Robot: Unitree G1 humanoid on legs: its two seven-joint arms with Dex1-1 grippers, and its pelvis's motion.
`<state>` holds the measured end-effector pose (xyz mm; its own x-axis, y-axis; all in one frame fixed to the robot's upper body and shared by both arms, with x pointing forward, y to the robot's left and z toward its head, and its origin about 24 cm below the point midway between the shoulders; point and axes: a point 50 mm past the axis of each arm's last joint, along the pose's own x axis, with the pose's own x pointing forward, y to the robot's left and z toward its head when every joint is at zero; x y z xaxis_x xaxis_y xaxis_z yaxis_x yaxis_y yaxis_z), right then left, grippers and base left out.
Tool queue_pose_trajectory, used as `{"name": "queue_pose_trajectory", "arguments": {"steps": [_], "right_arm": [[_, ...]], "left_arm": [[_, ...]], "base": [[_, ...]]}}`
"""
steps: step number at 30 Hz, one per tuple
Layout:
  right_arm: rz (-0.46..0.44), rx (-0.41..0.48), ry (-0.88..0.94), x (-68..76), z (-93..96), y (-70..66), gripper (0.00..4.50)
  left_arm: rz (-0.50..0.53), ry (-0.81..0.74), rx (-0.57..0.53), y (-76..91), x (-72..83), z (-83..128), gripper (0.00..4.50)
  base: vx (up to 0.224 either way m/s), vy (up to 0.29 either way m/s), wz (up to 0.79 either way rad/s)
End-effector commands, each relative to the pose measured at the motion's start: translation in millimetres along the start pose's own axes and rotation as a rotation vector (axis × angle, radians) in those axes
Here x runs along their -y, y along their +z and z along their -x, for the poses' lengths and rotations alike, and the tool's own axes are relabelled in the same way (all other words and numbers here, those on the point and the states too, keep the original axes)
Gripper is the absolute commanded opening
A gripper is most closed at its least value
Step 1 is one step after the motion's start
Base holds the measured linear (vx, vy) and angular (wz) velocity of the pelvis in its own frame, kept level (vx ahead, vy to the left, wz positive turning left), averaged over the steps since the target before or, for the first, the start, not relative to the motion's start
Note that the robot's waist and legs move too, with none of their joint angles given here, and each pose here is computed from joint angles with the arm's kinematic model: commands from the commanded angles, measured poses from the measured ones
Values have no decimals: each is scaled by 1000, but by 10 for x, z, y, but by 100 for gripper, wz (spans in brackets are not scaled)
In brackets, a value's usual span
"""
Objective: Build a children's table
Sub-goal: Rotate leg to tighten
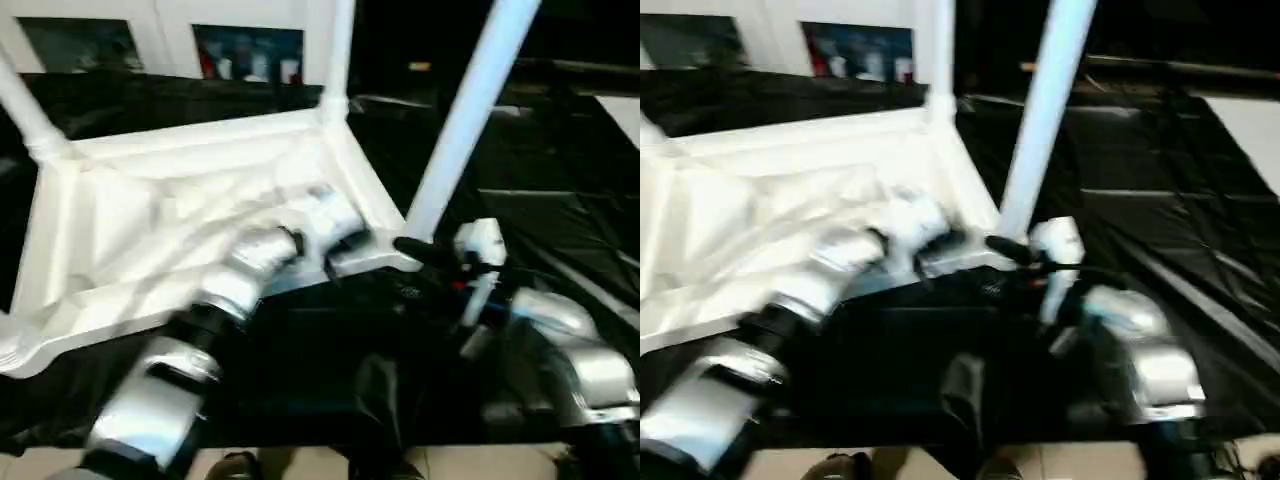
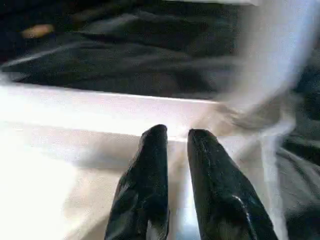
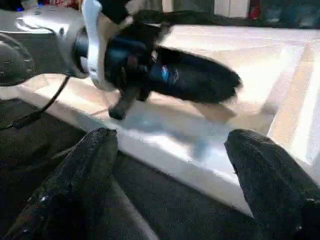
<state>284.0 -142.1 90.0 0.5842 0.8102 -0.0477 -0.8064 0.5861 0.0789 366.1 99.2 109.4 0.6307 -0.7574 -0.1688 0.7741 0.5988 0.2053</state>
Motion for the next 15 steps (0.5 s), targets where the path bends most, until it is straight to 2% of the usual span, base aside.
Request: {"name": "queue_pose_trajectory", "arguments": {"steps": [1,2,3,6,7,8,9,10,12,13,15], "right_arm": [[9,-2,-35,3,-94,-1,378],[9,4,-39,-4,-126,1,378],[-2,18,-64,-14,-207,3,378],[-10,31,-96,-25,-301,-2,378],[-21,38,-140,-26,-402,-18,378],[-22,44,-163,-22,-447,-22,378],[-22,44,-163,-22,-447,-22,378],[-33,41,-229,10,-516,-45,378],[-41,49,-270,31,-570,-49,378],[-56,57,-315,52,-629,-49,378],[-73,71,-361,79,-671,-37,378]], "left_arm": [[56,74,21,11,-139,123,85],[61,87,21,-2,-180,175,85],[65,105,24,-21,-268,316,85],[73,70,41,-1,-313,488,85],[83,-75,48,50,-228,668,85],[87,-161,39,70,-153,747,85],[87,-161,39,70,-153,747,85],[89,-281,8,85,-13,865,85],[85,-341,-28,67,86,933,85],[85,-406,-76,24,205,999,85],[85,-428,-123,-32,279,1039,85]], "base": [[0,0,0],[0,0,0],[0,0,0],[0,0,0],[0,0,0],[0,0,0],[0,0,0],[0,0,0],[0,0,0],[0,0,0],[0,0,0]]}}
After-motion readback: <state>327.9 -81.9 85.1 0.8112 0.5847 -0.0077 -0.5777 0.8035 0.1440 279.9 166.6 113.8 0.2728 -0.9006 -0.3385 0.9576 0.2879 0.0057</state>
